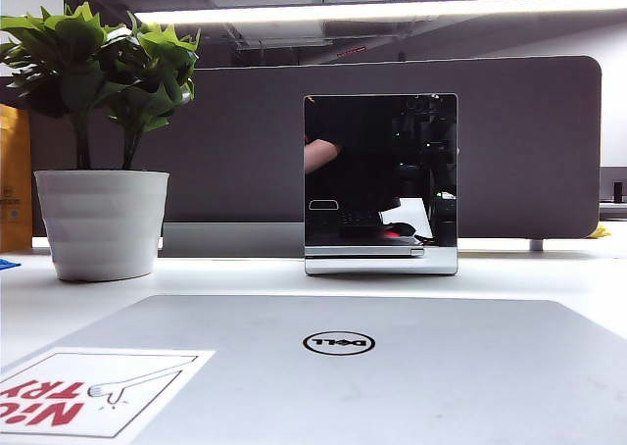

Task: Close the laptop lid.

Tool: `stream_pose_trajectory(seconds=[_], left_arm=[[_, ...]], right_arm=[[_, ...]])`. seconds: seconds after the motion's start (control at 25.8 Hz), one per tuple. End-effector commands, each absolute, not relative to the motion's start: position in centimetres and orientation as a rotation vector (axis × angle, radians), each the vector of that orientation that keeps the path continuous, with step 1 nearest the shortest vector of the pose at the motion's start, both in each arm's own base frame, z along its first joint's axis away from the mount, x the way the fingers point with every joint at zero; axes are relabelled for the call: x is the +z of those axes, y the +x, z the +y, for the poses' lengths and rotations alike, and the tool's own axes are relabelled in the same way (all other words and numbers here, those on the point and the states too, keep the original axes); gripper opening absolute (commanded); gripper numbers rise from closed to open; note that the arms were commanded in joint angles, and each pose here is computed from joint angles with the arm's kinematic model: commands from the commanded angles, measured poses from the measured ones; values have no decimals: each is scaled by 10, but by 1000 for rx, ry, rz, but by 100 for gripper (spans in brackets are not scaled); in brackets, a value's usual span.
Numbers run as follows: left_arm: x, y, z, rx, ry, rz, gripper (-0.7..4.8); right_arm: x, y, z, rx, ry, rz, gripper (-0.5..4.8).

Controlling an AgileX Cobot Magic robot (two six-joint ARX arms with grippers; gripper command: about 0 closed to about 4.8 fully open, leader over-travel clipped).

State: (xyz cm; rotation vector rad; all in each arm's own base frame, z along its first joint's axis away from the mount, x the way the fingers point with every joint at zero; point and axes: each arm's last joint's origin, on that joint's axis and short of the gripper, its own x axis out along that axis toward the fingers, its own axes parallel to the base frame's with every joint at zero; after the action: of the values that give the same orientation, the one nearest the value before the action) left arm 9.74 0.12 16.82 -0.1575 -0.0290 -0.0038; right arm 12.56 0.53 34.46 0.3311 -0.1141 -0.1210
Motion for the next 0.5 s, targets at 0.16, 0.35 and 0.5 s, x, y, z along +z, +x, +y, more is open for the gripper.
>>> stream_pose_trajectory(seconds=[0.16,0.35,0.5], left_arm=[[170,97,1,-2,-156,-44,-5],[170,97,1,-5,-109,-43,-5],[170,97,1,-4,-97,-43,-5]], right_arm=[[347,125,5,-116,331,-127,-1],[347,125,5,-116,331,-127,-1],[347,125,5,-116,331,-127,-1]])
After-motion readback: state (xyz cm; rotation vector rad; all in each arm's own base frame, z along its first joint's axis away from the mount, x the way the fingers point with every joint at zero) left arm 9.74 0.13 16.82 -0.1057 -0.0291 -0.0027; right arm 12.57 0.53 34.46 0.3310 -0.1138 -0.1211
